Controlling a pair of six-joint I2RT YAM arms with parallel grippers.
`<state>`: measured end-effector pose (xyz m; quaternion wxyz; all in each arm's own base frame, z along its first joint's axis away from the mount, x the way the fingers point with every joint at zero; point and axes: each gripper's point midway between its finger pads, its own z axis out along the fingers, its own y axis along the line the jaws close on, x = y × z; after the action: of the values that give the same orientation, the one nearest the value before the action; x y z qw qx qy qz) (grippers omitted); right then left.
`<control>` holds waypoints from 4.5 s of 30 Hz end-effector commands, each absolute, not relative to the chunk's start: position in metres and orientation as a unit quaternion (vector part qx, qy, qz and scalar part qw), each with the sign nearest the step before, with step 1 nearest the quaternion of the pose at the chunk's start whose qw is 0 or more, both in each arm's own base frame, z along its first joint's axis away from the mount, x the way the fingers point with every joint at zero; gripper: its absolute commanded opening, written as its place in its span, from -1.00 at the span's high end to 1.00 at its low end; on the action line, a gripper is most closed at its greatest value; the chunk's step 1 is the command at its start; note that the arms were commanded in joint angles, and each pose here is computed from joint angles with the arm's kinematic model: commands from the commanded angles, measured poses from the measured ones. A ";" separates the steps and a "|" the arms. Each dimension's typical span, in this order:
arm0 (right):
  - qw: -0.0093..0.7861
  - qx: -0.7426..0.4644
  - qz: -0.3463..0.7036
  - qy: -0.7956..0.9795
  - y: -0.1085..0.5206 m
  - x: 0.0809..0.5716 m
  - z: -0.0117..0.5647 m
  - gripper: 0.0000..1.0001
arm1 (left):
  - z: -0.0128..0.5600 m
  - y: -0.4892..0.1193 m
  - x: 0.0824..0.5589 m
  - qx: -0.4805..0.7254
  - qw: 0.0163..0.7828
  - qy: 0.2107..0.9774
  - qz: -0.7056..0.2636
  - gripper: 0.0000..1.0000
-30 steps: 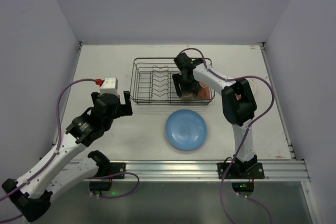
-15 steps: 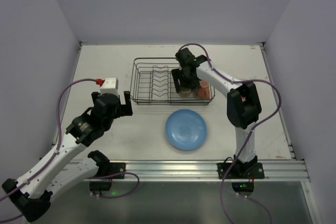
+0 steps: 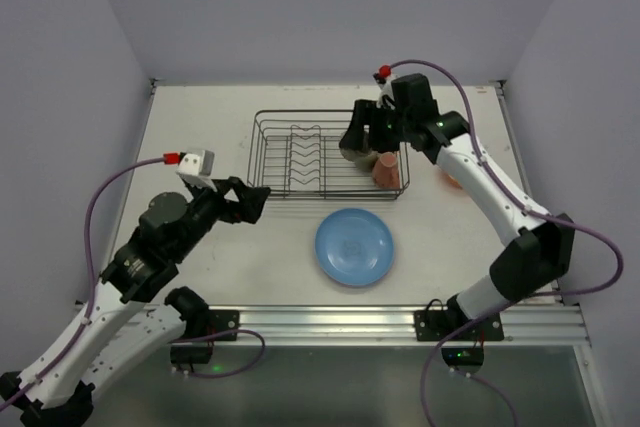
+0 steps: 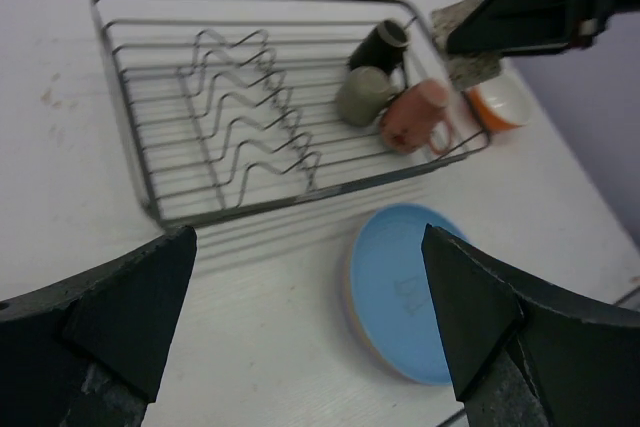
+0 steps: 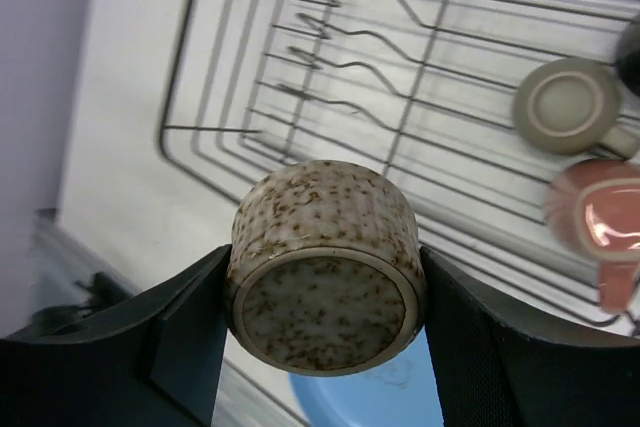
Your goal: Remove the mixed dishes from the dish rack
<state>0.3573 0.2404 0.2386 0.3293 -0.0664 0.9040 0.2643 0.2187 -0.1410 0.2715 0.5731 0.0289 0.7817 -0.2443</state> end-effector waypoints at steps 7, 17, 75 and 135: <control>0.313 -0.108 0.559 0.760 0.268 0.253 0.346 0.92 | 0.401 -0.231 0.167 0.242 0.703 0.443 -0.502 -1.00; 0.242 -0.140 0.674 0.684 0.259 0.172 0.385 0.91 | 0.412 -0.277 0.131 0.398 0.733 0.313 -0.454 -0.95; 0.300 -0.138 0.676 0.659 0.251 0.169 0.391 -0.98 | 0.413 -0.340 0.148 0.352 0.713 0.351 -0.495 1.00; 0.556 -0.052 0.315 0.767 0.126 0.187 0.343 -0.98 | 0.048 -0.195 0.191 0.191 0.202 0.960 0.014 -0.71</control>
<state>0.1738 0.1337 0.3458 0.5438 -0.0699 0.7635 0.3414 0.1795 -0.1873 0.0311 0.1660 0.1984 0.9655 0.0314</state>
